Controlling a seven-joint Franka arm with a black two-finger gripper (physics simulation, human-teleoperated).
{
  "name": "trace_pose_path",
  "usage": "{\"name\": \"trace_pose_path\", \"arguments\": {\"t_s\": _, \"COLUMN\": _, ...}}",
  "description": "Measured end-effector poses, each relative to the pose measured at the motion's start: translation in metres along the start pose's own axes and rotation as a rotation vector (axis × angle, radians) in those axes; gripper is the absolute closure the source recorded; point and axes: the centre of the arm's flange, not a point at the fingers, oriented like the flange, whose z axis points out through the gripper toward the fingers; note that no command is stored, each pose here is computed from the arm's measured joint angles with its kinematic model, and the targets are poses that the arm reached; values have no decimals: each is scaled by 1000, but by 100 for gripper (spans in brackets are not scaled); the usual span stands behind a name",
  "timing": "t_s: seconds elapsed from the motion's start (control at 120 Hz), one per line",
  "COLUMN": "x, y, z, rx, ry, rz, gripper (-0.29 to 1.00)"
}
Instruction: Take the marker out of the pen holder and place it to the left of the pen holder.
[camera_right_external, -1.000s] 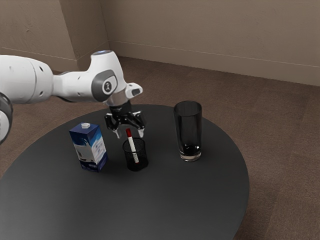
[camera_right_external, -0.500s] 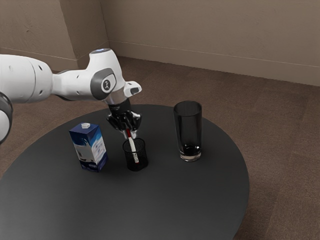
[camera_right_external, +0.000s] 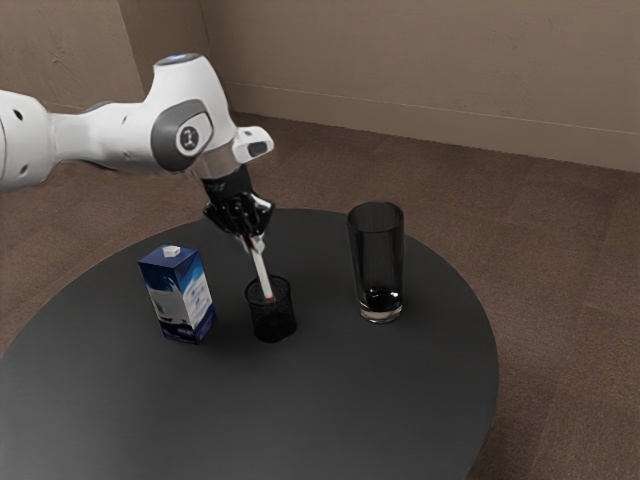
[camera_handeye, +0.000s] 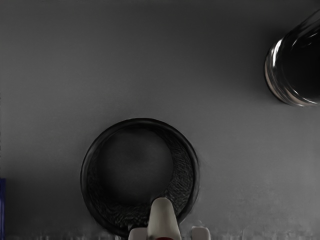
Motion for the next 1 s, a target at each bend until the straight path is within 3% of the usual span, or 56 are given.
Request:
{"name": "trace_pose_path", "arguments": {"t_s": 0.075, "x": 10, "y": 1, "z": -41, "rx": 3, "ry": 67, "rz": 0, "gripper": 75}}
{"name": "trace_pose_path", "arguments": {"t_s": 0.15, "x": 48, "y": -34, "z": -68, "rx": 14, "ry": 121, "rz": -55, "gripper": 76}}
{"name": "trace_pose_path", "arguments": {"t_s": 0.258, "x": 105, "y": -120, "z": -15, "rx": 36, "ry": 76, "rz": -167, "gripper": 76}}
{"name": "trace_pose_path", "arguments": {"t_s": 0.467, "x": 117, "y": -151, "z": 43, "rx": 38, "ry": -10, "rz": -201, "gripper": 76}}
{"name": "trace_pose_path", "arguments": {"t_s": 0.7, "x": 113, "y": -160, "z": 53, "rx": -6, "ry": -39, "rz": -219, "gripper": 29}}
{"name": "trace_pose_path", "arguments": {"t_s": 0.775, "x": 101, "y": -162, "z": 14, "rx": 2, "ry": -7, "rz": -220, "gripper": 20}}
{"name": "trace_pose_path", "arguments": {"t_s": 0.833, "x": 78, "y": -132, "z": -59, "rx": -2, "ry": 45, "rz": -163, "gripper": 15}}
{"name": "trace_pose_path", "arguments": {"t_s": 0.908, "x": 33, "y": -31, "z": -132, "rx": 10, "ry": 78, "rz": 24, "gripper": 11}}
{"name": "trace_pose_path", "arguments": {"t_s": 1.0, "x": -55, "y": 110, "z": -140, "rx": 81, "ry": 26, "rz": 295, "gripper": 7}}
